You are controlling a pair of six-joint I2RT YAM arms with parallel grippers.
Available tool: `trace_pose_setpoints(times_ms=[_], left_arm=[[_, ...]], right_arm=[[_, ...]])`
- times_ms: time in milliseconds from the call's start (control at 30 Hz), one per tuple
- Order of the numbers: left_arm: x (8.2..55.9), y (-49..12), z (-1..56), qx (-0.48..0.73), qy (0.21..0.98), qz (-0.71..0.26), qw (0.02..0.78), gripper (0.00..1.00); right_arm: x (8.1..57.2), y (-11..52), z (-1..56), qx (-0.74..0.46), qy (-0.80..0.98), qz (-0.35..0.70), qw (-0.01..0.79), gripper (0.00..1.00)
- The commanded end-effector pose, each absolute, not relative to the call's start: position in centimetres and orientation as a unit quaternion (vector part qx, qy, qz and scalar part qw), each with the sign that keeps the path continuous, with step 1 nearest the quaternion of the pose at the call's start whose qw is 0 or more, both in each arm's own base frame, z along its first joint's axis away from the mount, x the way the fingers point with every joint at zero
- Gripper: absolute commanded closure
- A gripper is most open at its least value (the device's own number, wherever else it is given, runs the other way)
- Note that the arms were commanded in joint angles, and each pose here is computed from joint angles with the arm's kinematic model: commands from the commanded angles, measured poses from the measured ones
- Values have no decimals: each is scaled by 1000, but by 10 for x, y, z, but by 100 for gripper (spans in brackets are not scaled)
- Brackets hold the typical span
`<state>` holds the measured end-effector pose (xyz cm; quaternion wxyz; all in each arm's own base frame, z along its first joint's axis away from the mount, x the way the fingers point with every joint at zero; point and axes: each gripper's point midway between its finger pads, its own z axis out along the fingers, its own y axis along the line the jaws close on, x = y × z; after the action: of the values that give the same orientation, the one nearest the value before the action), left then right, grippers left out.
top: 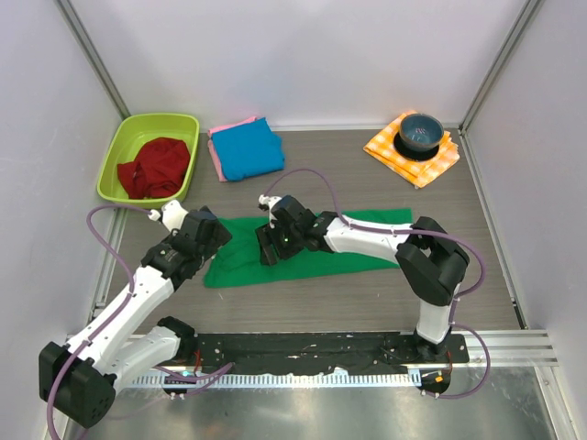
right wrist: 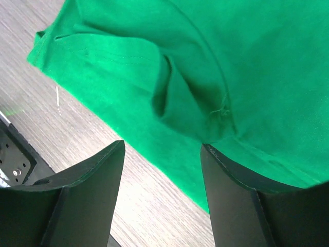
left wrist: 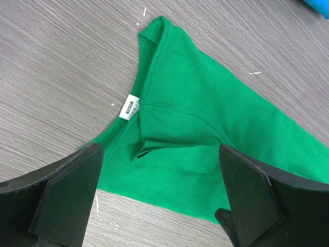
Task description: Fold and stack the t-shirts
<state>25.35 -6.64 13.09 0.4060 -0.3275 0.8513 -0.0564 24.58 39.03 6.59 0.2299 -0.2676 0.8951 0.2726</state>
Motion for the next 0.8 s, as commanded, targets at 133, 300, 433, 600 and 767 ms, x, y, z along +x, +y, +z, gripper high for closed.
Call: trace_pose_setpoints(times_ms=[133,300,433,600,767], left_arm=[[261,-70,138,-336,841,-74,418,0],[257,-66,143,-329,840,-71,426,0],[256,-64,142,-325,840,-68,429,0],[257,-64,142,-323,842,-63,429,0],[258,-63,144,-320,841,-59,432,0]], right_arm=[[251,416,114,-279,863,292,303,34],[258,412,138,-272,856,286,333,34],[284,405,158,-255,847,249,395,33],[308,419,146,-264,848,222,403,34],[313,443,130,-276,849,241,382,34]])
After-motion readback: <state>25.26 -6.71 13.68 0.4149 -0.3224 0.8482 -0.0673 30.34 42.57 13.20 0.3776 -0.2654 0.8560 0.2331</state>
